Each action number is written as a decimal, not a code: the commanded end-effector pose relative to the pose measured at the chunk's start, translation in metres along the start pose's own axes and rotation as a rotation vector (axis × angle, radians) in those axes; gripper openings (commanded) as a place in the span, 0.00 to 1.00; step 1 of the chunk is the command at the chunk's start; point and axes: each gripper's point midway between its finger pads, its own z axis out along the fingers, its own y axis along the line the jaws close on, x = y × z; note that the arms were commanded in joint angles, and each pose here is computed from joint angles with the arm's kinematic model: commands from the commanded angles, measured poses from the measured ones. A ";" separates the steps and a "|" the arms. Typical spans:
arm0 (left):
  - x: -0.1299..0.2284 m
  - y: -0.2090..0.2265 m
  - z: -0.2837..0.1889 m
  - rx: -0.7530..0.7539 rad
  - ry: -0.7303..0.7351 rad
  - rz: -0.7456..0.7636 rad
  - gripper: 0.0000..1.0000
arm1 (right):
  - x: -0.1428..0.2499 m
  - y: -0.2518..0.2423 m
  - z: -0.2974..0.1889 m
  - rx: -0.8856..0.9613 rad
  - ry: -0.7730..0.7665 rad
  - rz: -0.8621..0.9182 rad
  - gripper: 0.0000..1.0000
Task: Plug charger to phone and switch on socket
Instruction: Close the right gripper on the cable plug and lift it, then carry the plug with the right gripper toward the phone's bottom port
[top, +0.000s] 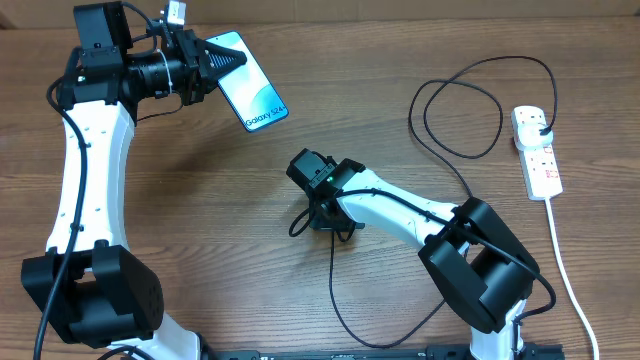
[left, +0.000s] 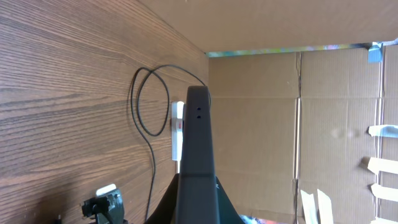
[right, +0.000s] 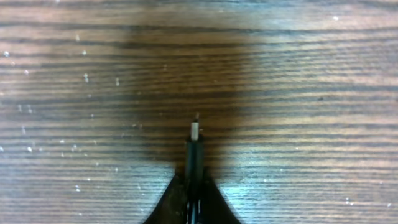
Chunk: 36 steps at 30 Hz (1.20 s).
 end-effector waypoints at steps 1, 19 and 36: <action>0.002 -0.013 -0.005 0.029 0.005 0.046 0.04 | -0.005 -0.001 0.004 0.014 -0.011 -0.001 0.04; 0.001 -0.013 -0.007 0.037 0.007 0.044 0.04 | -0.016 0.000 0.000 -0.187 0.141 0.065 0.04; -0.005 -0.033 -0.046 0.208 0.037 0.089 0.04 | -0.041 0.099 -0.143 -1.349 0.275 -0.303 0.04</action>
